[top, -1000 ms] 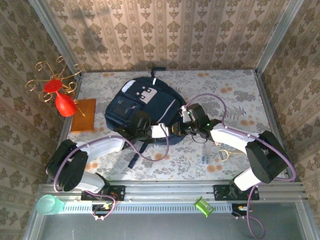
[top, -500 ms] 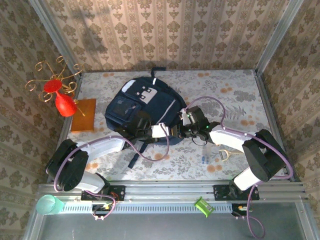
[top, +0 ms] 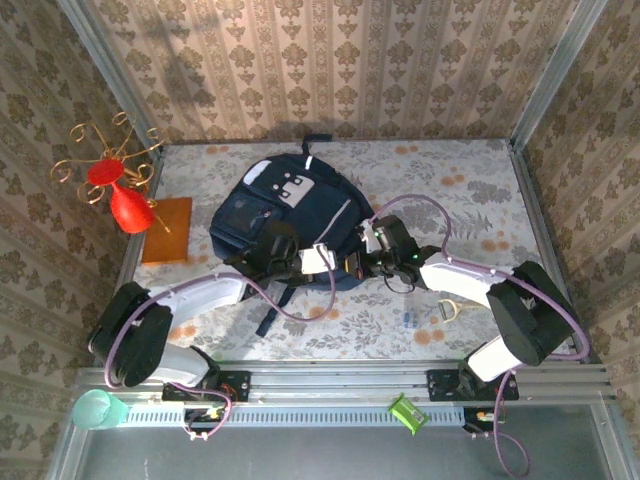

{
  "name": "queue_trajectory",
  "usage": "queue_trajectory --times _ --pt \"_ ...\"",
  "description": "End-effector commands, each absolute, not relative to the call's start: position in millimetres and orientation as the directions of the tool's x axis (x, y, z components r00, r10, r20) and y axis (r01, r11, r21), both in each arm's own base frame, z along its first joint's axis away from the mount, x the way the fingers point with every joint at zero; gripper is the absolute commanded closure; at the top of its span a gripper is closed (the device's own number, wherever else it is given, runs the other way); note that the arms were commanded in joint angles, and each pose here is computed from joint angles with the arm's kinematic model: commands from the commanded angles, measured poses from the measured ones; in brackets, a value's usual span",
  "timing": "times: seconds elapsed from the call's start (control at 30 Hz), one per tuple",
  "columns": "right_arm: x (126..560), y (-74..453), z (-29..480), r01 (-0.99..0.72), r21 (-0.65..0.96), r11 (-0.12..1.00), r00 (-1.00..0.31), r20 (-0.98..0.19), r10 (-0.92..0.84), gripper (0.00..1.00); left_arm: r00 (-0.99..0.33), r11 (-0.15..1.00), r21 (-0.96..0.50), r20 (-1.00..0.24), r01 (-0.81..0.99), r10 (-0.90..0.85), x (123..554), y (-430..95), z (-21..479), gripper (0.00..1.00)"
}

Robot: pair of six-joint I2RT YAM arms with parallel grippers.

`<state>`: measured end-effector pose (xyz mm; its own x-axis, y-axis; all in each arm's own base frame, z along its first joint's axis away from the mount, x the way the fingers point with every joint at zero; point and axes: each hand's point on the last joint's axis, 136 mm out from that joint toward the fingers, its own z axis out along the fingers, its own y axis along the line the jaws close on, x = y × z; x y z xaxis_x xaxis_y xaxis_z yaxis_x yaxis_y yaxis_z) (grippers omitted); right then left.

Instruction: Pack the student bag

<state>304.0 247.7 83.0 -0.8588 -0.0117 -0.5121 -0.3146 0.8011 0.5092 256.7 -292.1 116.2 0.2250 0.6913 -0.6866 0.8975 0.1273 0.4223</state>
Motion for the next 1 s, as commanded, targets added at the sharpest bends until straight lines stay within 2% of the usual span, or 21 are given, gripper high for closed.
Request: queue_trajectory --times 0.0,0.13,0.27,0.37,0.4,0.5,0.63,0.77,0.87,0.97 --pt "314 189 77 -0.145 0.361 0.921 -0.873 -0.485 0.053 1.00 0.195 0.196 0.425 -0.715 0.884 0.671 264 -276 131 1.00" --pt "327 164 89 -0.070 0.329 0.942 -0.850 -0.514 0.116 1.00 0.160 0.217 0.402 -0.719 0.889 0.677 260 -265 132 1.00" --pt "326 200 109 -0.194 0.444 0.875 -0.840 -0.536 0.086 1.00 0.118 0.298 0.427 -0.716 0.853 0.688 272 -252 138 0.99" --pt "316 226 123 -0.301 0.488 0.819 -0.823 -0.567 0.035 1.00 0.099 0.331 0.387 -0.764 0.860 0.637 268 -256 154 0.61" --pt "313 232 124 -0.322 0.499 0.804 -0.821 -0.571 0.026 1.00 0.096 0.330 0.357 -0.792 0.874 0.603 262 -261 162 0.52" --pt "304 245 149 -0.383 0.533 0.755 -0.794 -0.607 0.026 1.00 0.096 0.312 0.296 -0.846 0.903 0.524 245 -279 181 0.37" --pt "296 258 164 -0.424 0.558 0.713 -0.781 -0.625 0.025 1.00 0.107 0.289 0.305 -0.833 0.907 0.543 237 -299 179 0.36" --pt "288 270 178 -0.463 0.570 0.679 -0.768 -0.640 0.014 1.00 0.115 0.280 0.357 -0.775 0.891 0.621 248 -310 168 0.39" --pt "283 277 185 -0.483 0.578 0.658 -0.765 -0.645 0.005 1.00 0.118 0.280 0.384 -0.748 0.880 0.653 258 -316 163 0.47" --pt "280 279 188 -0.489 0.582 0.650 -0.760 -0.650 0.010 1.00 0.131 0.259 0.394 -0.733 0.882 0.668 260 -319 158 0.63"
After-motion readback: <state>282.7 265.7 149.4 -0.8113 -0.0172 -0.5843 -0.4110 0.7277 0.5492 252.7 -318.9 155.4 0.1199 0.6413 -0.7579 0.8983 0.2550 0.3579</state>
